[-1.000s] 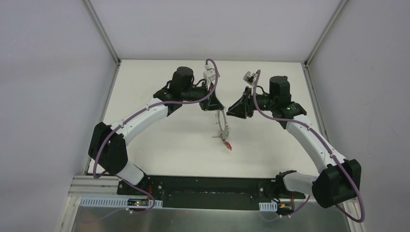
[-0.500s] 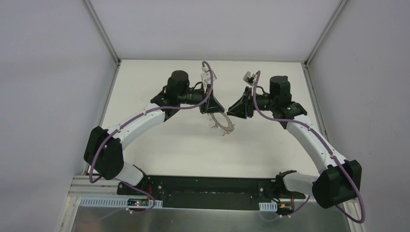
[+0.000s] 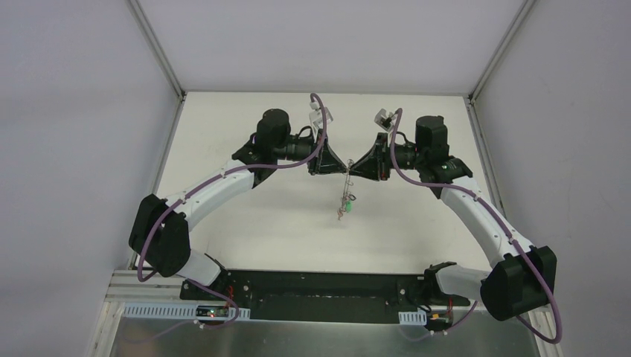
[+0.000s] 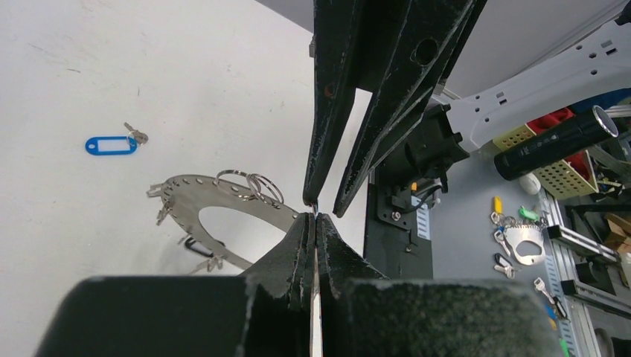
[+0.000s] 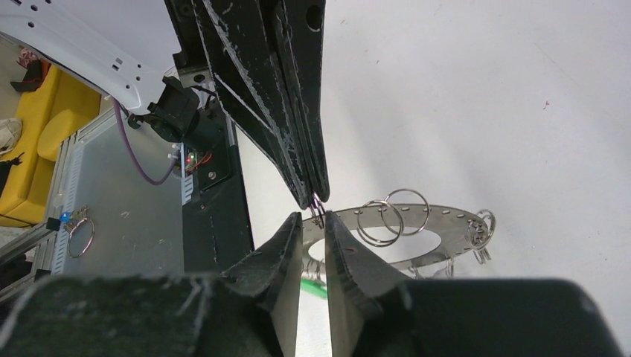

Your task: Put the keys on the keyring

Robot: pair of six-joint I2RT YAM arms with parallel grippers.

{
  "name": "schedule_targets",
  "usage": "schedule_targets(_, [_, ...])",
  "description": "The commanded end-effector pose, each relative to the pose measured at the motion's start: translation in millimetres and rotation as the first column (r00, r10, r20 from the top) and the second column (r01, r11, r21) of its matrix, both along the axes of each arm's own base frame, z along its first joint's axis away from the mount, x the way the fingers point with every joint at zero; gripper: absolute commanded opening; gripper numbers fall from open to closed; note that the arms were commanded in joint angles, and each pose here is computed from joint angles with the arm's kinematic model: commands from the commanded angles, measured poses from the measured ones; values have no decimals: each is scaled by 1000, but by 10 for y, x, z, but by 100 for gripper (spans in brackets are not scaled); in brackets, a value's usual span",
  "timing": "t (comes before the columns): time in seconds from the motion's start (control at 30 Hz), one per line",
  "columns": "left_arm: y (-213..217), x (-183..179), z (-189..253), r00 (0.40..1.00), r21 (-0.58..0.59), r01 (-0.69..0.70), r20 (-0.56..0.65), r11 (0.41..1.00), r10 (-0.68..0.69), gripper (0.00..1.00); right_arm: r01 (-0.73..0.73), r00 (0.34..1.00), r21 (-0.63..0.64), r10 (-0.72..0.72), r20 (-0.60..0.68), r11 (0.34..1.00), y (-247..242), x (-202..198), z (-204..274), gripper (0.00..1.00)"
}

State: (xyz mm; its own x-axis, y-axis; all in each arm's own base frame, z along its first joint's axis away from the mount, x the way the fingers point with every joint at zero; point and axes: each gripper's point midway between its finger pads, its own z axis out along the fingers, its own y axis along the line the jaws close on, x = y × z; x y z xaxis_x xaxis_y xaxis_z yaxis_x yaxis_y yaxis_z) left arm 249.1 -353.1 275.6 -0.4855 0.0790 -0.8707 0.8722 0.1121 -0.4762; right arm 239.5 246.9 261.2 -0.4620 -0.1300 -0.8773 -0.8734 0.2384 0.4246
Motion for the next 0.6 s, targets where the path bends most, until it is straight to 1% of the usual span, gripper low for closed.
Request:
schedule_targets(0.0, [13,-113,317,996,-78,45,82,996,-39,0,-30,998,39,28,57,999,24,-52,145,18])
schedule_targets(0.13, [-1,-127,336,996,-86,50,74,995,-43,0,-44,998,43,42,51,998,44,-73,123,15])
schedule_targets(0.37, [-11,-126,344,997,-95,51,64,994,-45,0,-50,998,43,48,44,998,50,-86,74,14])
schedule_targets(0.47, [-19,-123,345,997,-101,52,59,994,-47,0,-53,998,47,51,45,998,54,-89,93,11])
schedule_targets(0.57, [-22,-119,330,997,-99,51,54,994,-46,0,-53,998,49,51,46,997,57,-88,121,5])
